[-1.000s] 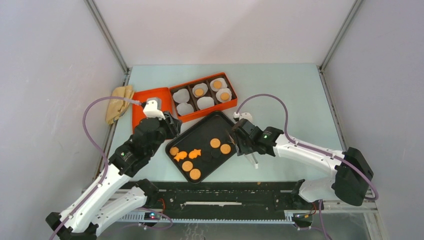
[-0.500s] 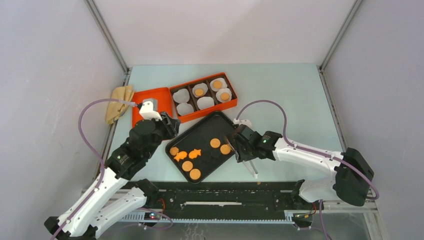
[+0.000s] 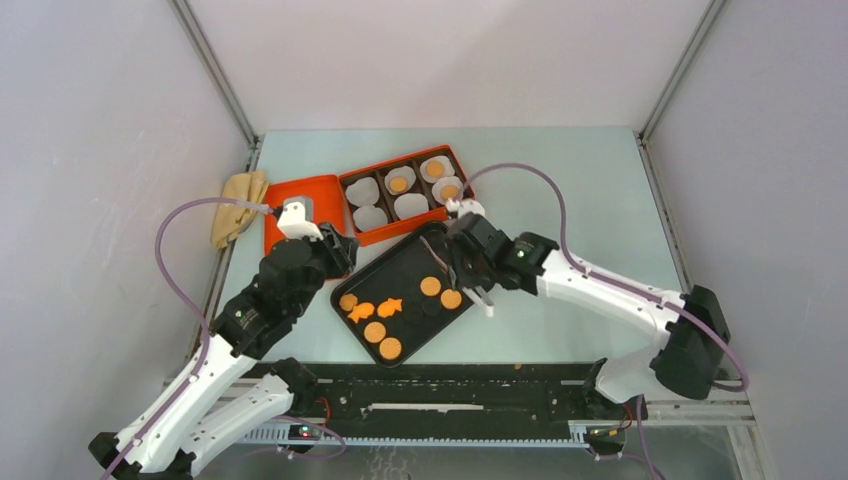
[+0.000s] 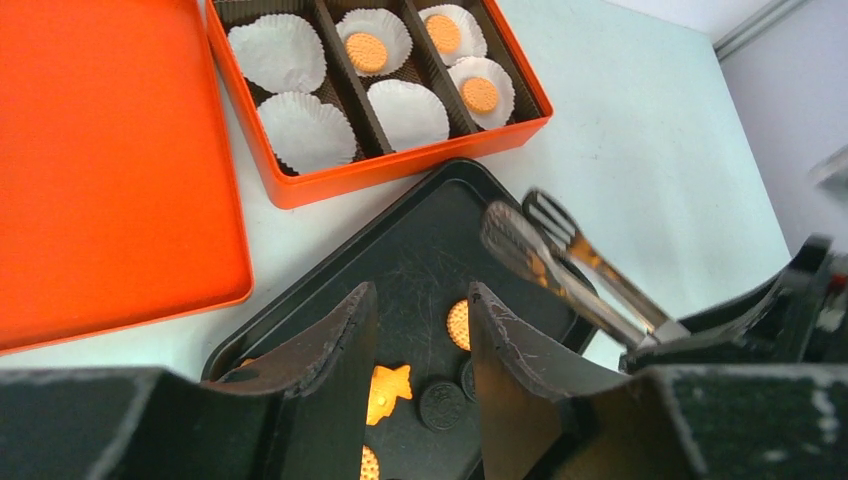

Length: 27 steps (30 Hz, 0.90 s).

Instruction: Pack the cookies

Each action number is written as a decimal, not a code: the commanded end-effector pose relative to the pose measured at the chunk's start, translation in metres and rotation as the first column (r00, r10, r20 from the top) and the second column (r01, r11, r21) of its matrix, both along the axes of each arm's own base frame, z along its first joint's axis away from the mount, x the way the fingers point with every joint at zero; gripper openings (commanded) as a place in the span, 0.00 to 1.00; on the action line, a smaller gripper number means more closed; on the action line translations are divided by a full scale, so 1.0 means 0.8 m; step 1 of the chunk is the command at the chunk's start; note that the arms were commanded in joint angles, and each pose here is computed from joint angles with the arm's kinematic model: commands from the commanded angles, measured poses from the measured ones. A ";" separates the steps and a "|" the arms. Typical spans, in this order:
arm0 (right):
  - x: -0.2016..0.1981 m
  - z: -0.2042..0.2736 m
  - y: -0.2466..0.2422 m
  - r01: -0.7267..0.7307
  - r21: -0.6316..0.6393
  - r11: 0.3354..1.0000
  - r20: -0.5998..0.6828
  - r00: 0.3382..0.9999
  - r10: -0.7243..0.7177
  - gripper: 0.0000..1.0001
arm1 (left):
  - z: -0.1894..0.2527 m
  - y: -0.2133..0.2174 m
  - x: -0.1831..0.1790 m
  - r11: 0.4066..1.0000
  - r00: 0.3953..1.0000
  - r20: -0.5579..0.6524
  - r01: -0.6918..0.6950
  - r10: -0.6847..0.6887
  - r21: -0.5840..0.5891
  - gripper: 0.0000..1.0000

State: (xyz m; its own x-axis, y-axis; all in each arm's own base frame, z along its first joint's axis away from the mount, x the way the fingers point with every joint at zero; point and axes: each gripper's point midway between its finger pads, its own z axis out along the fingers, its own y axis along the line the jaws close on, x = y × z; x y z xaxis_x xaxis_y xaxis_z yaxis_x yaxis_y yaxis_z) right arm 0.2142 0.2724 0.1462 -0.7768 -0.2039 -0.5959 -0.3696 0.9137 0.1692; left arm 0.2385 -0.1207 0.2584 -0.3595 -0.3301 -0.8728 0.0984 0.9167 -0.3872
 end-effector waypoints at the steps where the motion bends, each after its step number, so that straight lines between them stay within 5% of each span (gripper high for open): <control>1: 0.064 0.070 0.051 -0.059 0.081 0.995 0.164 0.985 0.045 0.31 | 0.034 0.017 0.006 0.997 0.996 0.050 -0.076 0.077 -0.023 0.44; 15: 0.203 0.032 0.112 -0.066 0.049 0.997 0.148 0.987 0.058 0.30 | 0.035 0.049 0.001 0.987 0.987 0.052 -0.156 0.154 0.032 0.44; 24: 0.212 0.008 0.103 -0.073 0.054 0.996 0.098 0.993 0.067 0.31 | 0.028 0.044 0.006 0.988 0.988 0.035 -0.149 0.148 0.034 0.44; 27: 0.212 -0.001 0.102 -0.069 0.042 0.997 0.080 0.995 0.065 0.41 | 0.026 0.040 0.007 0.990 0.990 0.028 -0.138 0.137 0.033 0.45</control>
State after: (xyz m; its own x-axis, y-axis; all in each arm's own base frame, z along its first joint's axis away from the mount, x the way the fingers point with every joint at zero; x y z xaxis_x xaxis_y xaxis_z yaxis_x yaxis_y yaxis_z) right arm 0.3780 0.3382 0.1259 -0.7551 -0.2240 -0.6162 -0.3971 0.9041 0.1580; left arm 0.2397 -0.0886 0.2480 -0.3488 -0.3144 -0.8829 -0.0346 0.9458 -0.3230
